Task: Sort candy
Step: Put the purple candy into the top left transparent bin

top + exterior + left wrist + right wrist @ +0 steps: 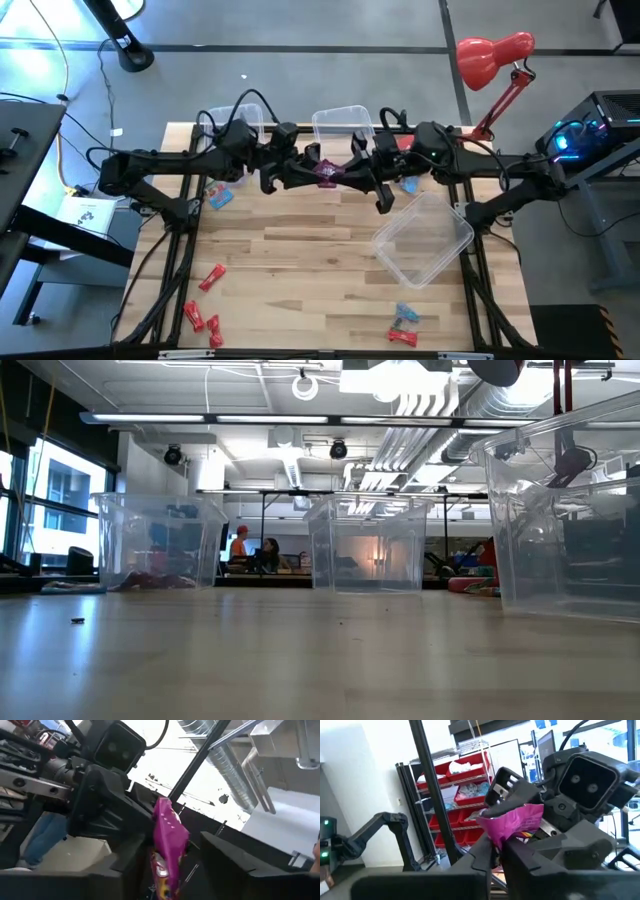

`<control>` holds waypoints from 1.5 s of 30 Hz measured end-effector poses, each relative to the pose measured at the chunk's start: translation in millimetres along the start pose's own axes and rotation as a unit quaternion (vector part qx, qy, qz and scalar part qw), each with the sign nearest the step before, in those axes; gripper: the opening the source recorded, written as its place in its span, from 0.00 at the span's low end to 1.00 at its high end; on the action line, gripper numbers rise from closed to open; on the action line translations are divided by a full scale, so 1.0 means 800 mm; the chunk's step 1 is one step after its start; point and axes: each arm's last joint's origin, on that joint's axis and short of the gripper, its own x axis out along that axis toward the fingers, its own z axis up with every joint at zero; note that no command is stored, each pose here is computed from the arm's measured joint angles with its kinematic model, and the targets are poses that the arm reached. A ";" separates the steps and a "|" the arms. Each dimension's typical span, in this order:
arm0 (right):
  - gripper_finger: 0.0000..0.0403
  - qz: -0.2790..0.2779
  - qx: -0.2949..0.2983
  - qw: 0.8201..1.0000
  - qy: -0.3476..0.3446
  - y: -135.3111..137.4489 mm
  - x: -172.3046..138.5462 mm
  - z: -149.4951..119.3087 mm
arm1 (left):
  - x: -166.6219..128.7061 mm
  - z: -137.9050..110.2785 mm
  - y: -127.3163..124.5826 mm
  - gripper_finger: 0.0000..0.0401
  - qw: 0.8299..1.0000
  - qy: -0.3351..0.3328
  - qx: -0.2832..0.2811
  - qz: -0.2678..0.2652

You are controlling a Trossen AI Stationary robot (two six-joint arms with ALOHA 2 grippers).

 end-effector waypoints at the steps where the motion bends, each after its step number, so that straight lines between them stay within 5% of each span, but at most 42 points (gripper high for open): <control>1: 0.09 -0.005 0.003 1.000 -0.002 0.000 0.000 0.000 | 0.000 0.000 0.000 0.36 1.000 0.001 0.002 0.000; 6: 0.23 -0.010 0.028 1.000 -0.006 0.000 0.000 0.001 | -0.006 0.006 0.004 0.05 1.000 0.005 0.027 0.002; 19: 0.54 -0.110 0.008 0.992 -0.057 0.012 -0.029 0.029 | -0.051 0.046 -0.006 0.02 0.996 0.010 0.065 0.065; 22: 0.56 -0.131 -0.003 0.990 -0.051 0.015 -0.041 0.034 | -0.071 0.054 -0.019 0.02 0.990 0.020 0.087 0.110; 25: 0.56 -0.155 -0.002 0.987 -0.036 0.016 -0.049 0.034 | -0.098 0.054 -0.030 0.02 0.971 0.044 0.103 0.212; 27: 0.56 -0.161 0.003 0.987 -0.019 0.016 -0.052 0.031 | -0.121 0.048 -0.039 0.01 0.942 0.065 0.112 0.309; 29: 0.56 -0.166 0.009 0.986 0.001 0.015 -0.052 0.026 | -0.146 0.038 -0.047 0.01 0.896 0.092 0.112 0.421; 33: 0.56 -0.193 0.014 0.980 0.034 0.011 -0.051 0.016 | -0.195 0.008 -0.054 0.01 0.763 0.158 0.074 0.622; 37: 0.56 -0.223 0.010 0.974 0.045 0.006 -0.049 0.011 | -0.230 -0.019 -0.052 0.01 0.658 0.178 0.032 0.731; 45: 0.56 -0.238 0.018 0.970 0.039 -0.004 -0.050 0.011 | -0.261 -0.045 -0.014 0.16 0.575 0.216 0.002 0.789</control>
